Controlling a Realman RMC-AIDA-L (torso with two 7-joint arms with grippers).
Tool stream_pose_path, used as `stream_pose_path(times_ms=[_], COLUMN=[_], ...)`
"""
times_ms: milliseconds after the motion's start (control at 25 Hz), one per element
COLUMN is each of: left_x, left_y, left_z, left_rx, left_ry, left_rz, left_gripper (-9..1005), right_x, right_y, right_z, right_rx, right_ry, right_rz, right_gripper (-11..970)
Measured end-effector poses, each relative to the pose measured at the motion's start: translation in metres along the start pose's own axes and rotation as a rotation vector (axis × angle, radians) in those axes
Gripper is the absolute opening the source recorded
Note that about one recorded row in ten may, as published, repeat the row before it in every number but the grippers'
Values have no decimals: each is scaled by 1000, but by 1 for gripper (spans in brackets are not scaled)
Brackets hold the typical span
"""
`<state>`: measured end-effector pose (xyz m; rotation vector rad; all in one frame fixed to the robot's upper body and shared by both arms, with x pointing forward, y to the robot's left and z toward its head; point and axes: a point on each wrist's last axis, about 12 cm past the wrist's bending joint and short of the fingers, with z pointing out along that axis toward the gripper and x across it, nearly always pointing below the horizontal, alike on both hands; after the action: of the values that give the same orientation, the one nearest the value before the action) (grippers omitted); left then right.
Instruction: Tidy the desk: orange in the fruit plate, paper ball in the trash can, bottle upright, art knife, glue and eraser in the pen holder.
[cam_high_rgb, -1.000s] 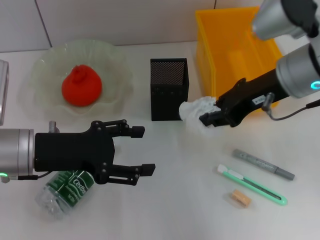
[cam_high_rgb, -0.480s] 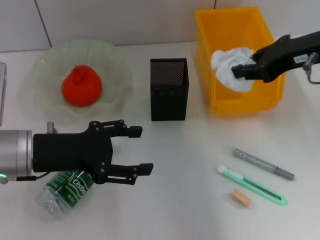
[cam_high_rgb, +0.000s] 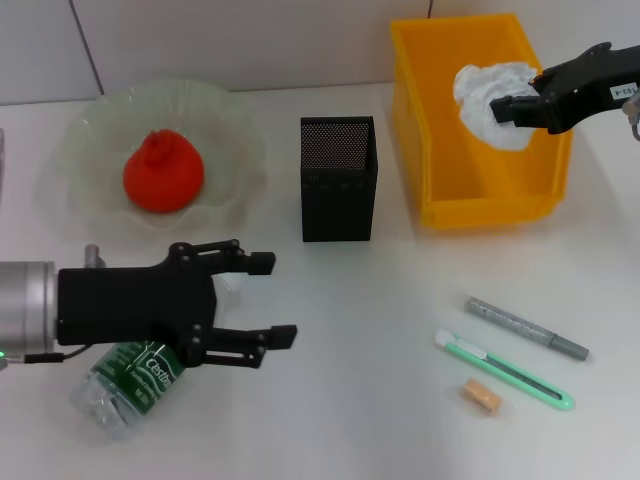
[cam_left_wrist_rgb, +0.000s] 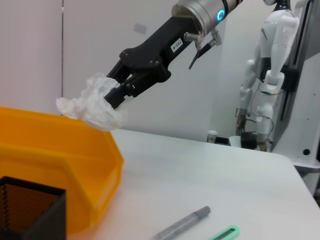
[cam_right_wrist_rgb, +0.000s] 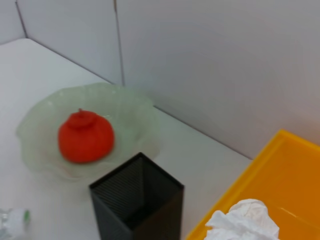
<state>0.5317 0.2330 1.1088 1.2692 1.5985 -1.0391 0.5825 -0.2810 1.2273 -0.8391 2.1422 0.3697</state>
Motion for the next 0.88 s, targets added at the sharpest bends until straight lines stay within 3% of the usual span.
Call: stream_pose_path(times_ms=[480, 880], left_x=[8, 9], left_y=[-4, -5], left_z=[-34, -37], left_rx=[-99, -98], left_ry=[-60, -66], left_rz=[6, 4], left_gripper=[850, 850], right_x=[11, 13], right_y=[-20, -26], right_z=[10, 23], right_rx=[99, 110], right_ry=[11, 14], right_rz=[43, 46], right_gripper=[216, 217])
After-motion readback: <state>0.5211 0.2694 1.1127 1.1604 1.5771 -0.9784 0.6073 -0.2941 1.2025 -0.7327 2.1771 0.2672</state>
